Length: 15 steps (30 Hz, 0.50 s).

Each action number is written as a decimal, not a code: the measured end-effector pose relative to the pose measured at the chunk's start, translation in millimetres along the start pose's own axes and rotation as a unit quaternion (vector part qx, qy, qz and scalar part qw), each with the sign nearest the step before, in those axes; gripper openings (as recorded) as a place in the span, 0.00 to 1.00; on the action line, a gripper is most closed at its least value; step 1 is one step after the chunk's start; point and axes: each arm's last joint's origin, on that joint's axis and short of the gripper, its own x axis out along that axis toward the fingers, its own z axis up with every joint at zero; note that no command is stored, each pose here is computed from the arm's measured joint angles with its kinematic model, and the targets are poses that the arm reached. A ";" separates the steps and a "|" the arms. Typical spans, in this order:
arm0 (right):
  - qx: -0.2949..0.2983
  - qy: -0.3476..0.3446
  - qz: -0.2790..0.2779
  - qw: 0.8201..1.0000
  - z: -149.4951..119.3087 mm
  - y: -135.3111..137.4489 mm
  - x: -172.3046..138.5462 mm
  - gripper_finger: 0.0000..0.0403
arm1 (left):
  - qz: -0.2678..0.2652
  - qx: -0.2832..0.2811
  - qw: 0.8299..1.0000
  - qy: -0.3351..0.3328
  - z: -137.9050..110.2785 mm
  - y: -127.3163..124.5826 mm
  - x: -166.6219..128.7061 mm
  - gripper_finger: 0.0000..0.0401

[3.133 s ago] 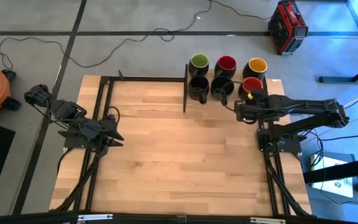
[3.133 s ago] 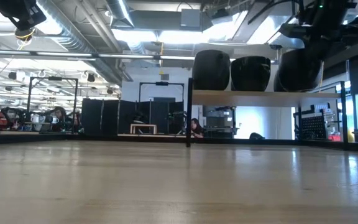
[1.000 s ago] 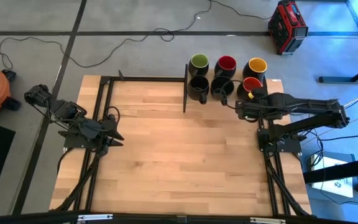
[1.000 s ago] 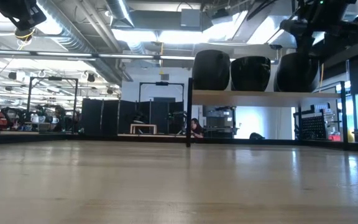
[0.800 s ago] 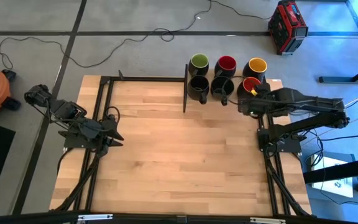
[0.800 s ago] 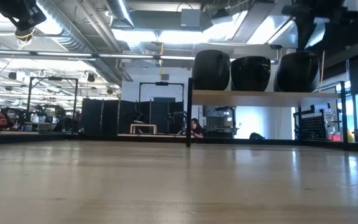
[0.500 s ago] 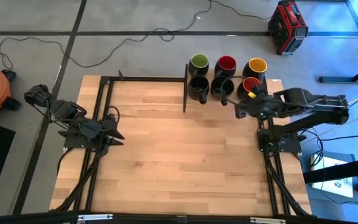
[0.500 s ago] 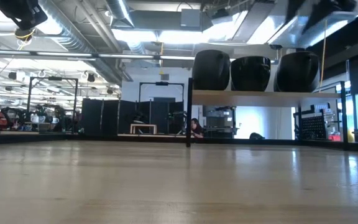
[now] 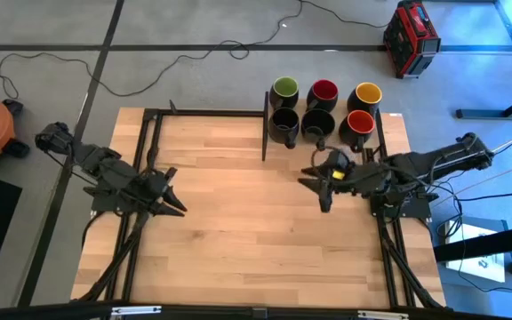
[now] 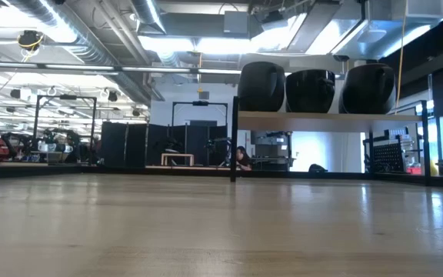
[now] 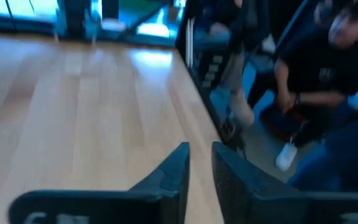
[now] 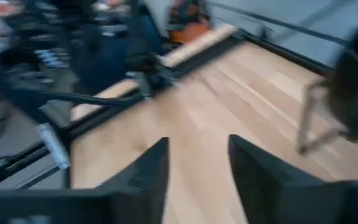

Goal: Place coffee mugs
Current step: Return to Home Position

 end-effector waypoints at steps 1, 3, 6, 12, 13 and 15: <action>-0.008 -0.007 0.020 1.000 -2.7 0.8 0.3 0.35 | -0.002 -0.002 1.000 -0.013 0.9 0.4 1.5 0.14; -0.017 -0.031 0.070 0.997 -4.4 3.2 -0.6 0.24 | -0.001 -0.004 1.000 -0.029 -1.0 3.0 3.2 0.08; -0.033 -0.056 0.149 0.987 -11.4 0.9 -1.5 0.08 | 0.000 -0.003 0.999 -0.054 -4.8 7.4 5.4 0.01; -0.038 -0.140 0.253 0.957 -23.5 -15.7 -17.7 0.06 | 0.019 0.015 0.994 -0.104 -11.8 18.1 1.4 0.00; -0.040 -0.157 0.264 0.951 -25.4 -18.7 -20.3 0.07 | 0.030 0.017 0.993 -0.112 -11.9 19.7 -0.5 0.00; -0.041 -0.183 0.272 0.944 -29.4 -25.8 -25.7 0.07 | 0.054 0.014 0.991 -0.121 -13.9 22.9 -4.1 0.01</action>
